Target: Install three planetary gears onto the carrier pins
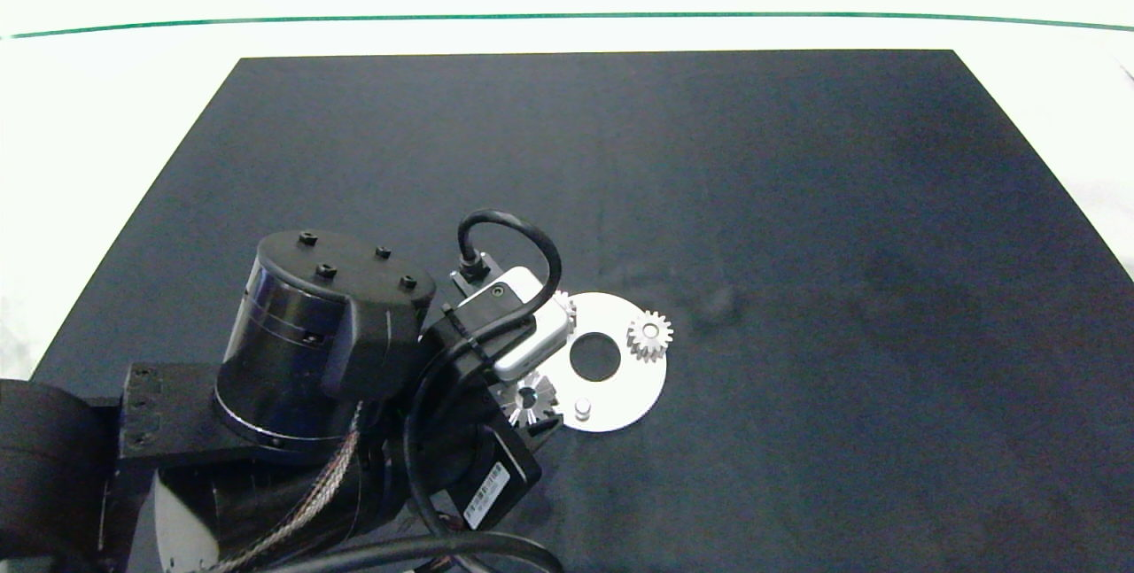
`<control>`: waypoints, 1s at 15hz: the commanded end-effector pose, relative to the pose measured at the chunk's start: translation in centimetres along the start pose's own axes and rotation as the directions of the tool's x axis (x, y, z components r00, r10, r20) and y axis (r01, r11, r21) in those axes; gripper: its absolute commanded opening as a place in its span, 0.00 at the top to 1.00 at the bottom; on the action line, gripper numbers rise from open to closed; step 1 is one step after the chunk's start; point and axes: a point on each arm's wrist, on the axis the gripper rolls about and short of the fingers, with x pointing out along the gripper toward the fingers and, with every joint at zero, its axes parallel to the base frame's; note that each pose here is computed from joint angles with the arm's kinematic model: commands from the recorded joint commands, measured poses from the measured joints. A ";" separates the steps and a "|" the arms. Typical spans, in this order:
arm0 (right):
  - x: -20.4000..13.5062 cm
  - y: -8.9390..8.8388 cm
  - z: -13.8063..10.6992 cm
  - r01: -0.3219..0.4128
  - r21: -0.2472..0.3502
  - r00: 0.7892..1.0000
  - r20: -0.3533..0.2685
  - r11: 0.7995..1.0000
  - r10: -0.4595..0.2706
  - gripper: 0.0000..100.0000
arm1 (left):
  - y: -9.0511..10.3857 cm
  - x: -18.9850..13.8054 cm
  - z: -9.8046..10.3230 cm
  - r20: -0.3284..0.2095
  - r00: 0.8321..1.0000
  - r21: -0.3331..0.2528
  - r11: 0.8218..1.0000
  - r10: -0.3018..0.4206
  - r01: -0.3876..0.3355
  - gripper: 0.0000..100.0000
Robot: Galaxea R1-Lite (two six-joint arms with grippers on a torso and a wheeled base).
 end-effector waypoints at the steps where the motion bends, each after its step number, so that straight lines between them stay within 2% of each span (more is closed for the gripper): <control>1: 0.0 0.0 -0.1 0.002 -0.003 1.000 -0.003 1.000 -0.002 0.00 | -0.9 0.4 1.2 0.031 0.999 0.018 0.999 -0.027 0.026 0.75; 6: -0.1 0.0 -0.1 0.005 -0.003 1.000 -0.001 1.000 -0.005 0.00 | -1.8 2.6 1.6 0.000 0.999 0.034 0.998 -0.047 0.047 0.75; 15: -0.5 -0.2 -0.1 0.002 -0.014 1.000 0.013 1.000 -0.002 0.00 | -1.8 4.6 1.0 -0.049 0.998 0.086 0.995 -0.039 0.043 0.75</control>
